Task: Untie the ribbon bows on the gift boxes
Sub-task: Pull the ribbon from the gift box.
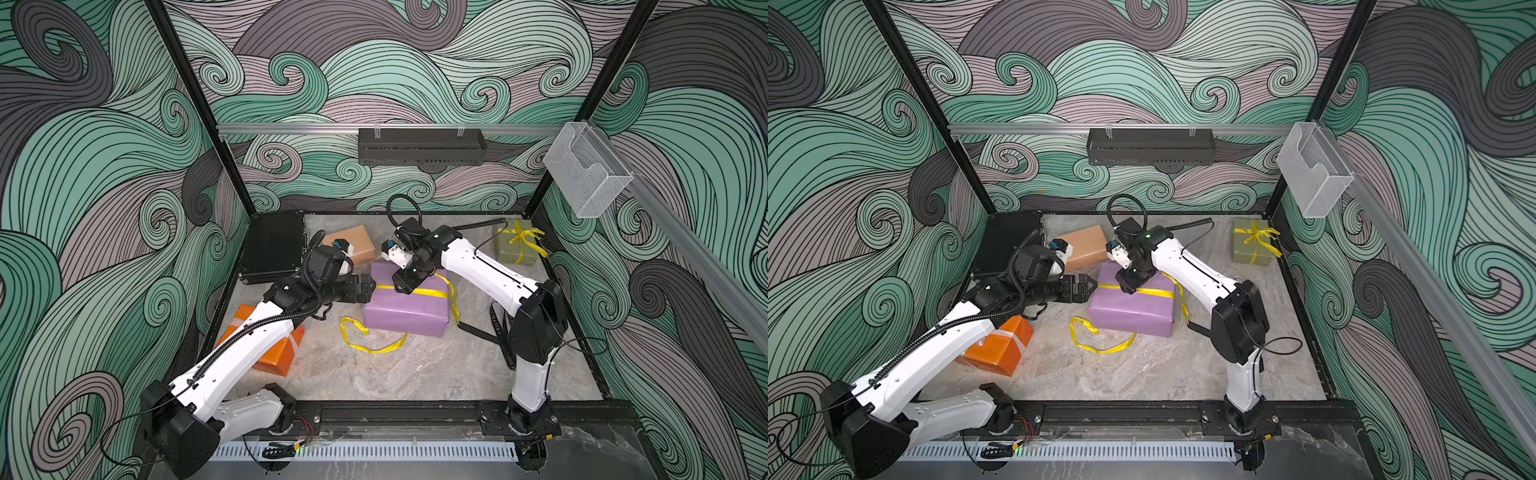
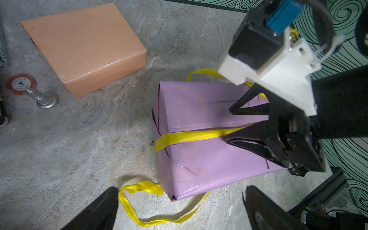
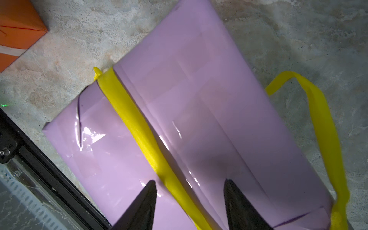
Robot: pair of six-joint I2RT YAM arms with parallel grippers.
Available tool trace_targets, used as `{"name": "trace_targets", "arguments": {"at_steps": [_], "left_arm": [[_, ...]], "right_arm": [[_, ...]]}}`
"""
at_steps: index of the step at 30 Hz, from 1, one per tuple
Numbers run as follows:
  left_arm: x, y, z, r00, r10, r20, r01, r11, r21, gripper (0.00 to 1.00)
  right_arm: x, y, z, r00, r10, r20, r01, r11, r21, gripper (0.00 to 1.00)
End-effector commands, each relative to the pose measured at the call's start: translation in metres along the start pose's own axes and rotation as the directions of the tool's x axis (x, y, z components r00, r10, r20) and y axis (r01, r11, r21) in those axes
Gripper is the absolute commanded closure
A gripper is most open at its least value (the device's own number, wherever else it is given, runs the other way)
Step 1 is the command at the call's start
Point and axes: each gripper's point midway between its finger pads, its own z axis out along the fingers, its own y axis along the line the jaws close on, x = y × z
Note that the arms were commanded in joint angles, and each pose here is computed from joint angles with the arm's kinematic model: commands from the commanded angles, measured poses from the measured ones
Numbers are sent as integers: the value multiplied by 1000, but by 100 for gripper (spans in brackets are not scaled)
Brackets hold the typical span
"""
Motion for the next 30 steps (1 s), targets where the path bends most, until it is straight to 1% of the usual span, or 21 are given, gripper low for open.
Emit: {"name": "trace_targets", "arguments": {"at_steps": [1, 5, 8, 10, 12, 20, 22, 24, 26, 30], "left_arm": [[-4, -1, 0, 1000, -15, 11, 15, 1000, 10, 1], [-4, 0, 0, 1000, -16, 10, 16, 1000, 8, 1], [-4, 0, 1, 1000, -18, 6, 18, 1000, 9, 1], [-3, 0, 2, 1000, -17, 4, 17, 1000, 9, 1], [-3, 1, 2, 1000, -19, 4, 19, 1000, 8, 1], [-4, 1, 2, 1000, -20, 4, 20, 1000, 12, 1], [-4, 1, 2, 1000, -21, 3, 21, 1000, 12, 1], [-3, 1, 2, 1000, -20, 3, 20, 1000, 12, 1], [-3, 0, 2, 1000, -21, 1, 21, 1000, 14, 1], [-4, 1, 2, 1000, -22, 1, 22, 1000, 14, 1]], "right_arm": [[5, 6, 5, 999, 4, -39, -6, 999, -37, 46], [7, 12, 8, 999, 13, -50, -16, 998, -66, 51], [9, 11, 10, 998, 17, -63, -21, 998, -65, 60], [10, 9, 12, 997, 18, -69, -22, 998, -58, 64], [10, 9, 12, 997, 21, -70, -25, 998, -53, 72], [4, 7, 6, 998, 35, -48, -37, 998, -44, 94], [2, 8, 4, 999, 35, -39, -37, 998, -49, 94], [1, 9, 2, 999, 38, -28, -40, 998, -51, 91], [0, 11, 0, 999, 41, -23, -42, 997, -58, 82], [0, 13, -2, 999, 46, -18, -48, 997, -68, 69]]}}
